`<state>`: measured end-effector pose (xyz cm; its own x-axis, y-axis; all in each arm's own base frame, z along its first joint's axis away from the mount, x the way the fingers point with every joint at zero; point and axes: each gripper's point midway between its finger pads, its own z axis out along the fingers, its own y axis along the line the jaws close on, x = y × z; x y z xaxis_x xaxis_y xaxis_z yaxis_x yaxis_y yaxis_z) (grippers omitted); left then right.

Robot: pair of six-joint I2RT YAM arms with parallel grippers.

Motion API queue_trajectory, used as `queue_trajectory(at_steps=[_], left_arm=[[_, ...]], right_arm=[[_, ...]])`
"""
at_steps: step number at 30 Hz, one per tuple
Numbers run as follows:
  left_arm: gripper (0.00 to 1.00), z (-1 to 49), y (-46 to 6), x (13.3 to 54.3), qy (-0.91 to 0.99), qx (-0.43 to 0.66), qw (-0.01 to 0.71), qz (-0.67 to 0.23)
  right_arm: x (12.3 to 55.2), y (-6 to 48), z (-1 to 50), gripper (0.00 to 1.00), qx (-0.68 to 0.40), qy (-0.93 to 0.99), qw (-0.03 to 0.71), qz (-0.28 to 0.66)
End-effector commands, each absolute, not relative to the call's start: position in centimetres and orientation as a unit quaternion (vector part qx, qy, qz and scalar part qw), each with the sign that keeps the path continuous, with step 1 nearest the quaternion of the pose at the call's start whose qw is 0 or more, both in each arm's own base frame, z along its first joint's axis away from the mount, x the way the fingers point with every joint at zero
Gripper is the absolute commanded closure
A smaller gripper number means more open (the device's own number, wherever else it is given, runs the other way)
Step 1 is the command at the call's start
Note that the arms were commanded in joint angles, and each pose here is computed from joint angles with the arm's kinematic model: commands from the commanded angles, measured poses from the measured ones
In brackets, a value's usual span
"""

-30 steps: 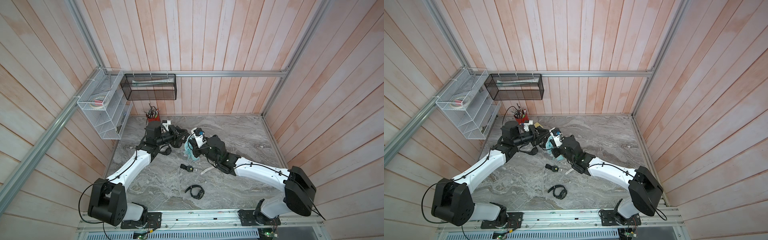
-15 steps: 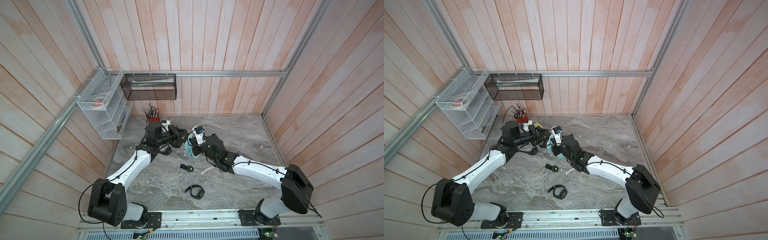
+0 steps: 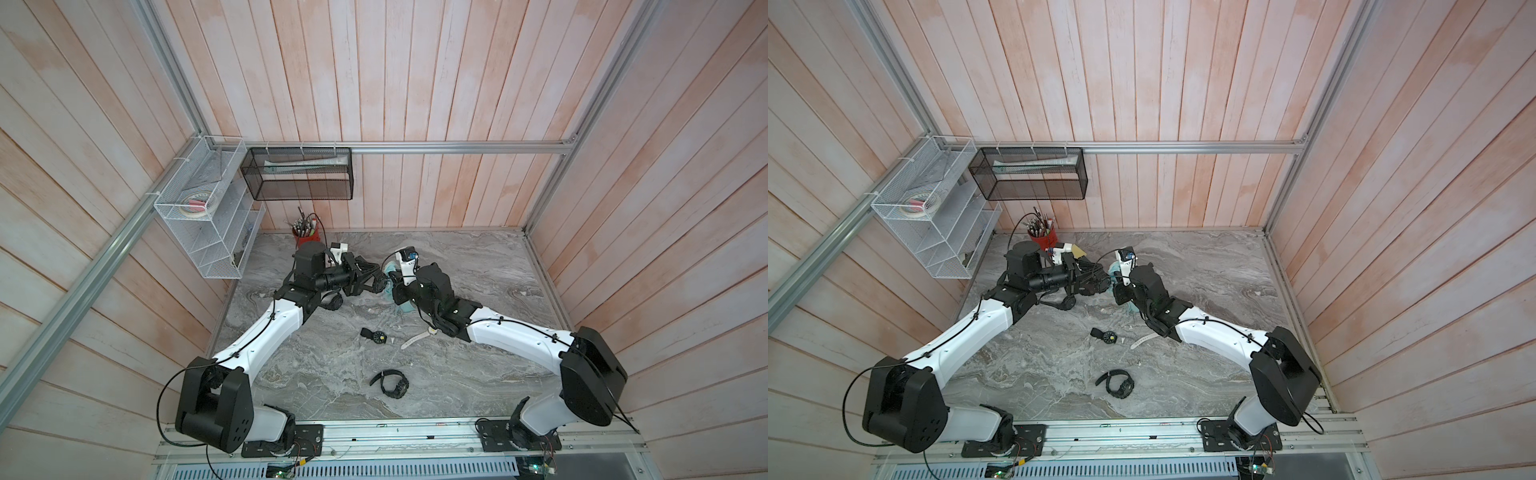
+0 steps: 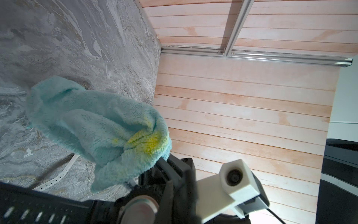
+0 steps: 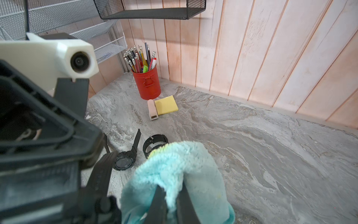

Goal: Wipe the watch dial
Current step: Wipe the dirt from the watch dial.

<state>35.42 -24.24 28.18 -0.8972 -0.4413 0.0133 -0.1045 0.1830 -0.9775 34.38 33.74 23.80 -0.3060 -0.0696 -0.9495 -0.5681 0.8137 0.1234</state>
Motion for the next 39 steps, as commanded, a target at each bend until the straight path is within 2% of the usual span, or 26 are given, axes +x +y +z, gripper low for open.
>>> queue_trajectory(at_steps=[1, 7, 15, 26, 32, 39], left_arm=[[1.00, 29.7, -24.0, 35.8, 0.751, -0.167, 0.146, -0.622], [1.00, 30.0, -23.6, 35.9, 0.747, -0.169, 0.151, -0.624], [1.00, 30.5, -23.6, 35.8, 0.746, -0.164, 0.153, -0.627], [1.00, 29.7, -24.3, 34.8, 0.747, -0.159, 0.142, -0.630], [1.00, 29.4, -25.1, 34.2, 0.744, -0.153, 0.132, -0.637], [1.00, 29.1, -25.7, 33.7, 0.740, -0.152, 0.120, -0.644]], right_arm=[[33.3, 33.0, 26.3, 1.00, -0.205, 0.749, 0.582, 0.243], [30.3, 32.6, 28.2, 1.00, -0.250, 0.707, 0.599, 0.282], [27.9, 35.2, 28.7, 1.00, -0.329, 0.665, 0.585, 0.327], [28.1, 37.3, 29.5, 1.00, -0.345, 0.641, 0.588, 0.354], [28.8, 37.1, 30.3, 1.00, -0.319, 0.632, 0.600, 0.372], [30.8, 36.2, 30.2, 1.00, -0.267, 0.650, 0.620, 0.348]])
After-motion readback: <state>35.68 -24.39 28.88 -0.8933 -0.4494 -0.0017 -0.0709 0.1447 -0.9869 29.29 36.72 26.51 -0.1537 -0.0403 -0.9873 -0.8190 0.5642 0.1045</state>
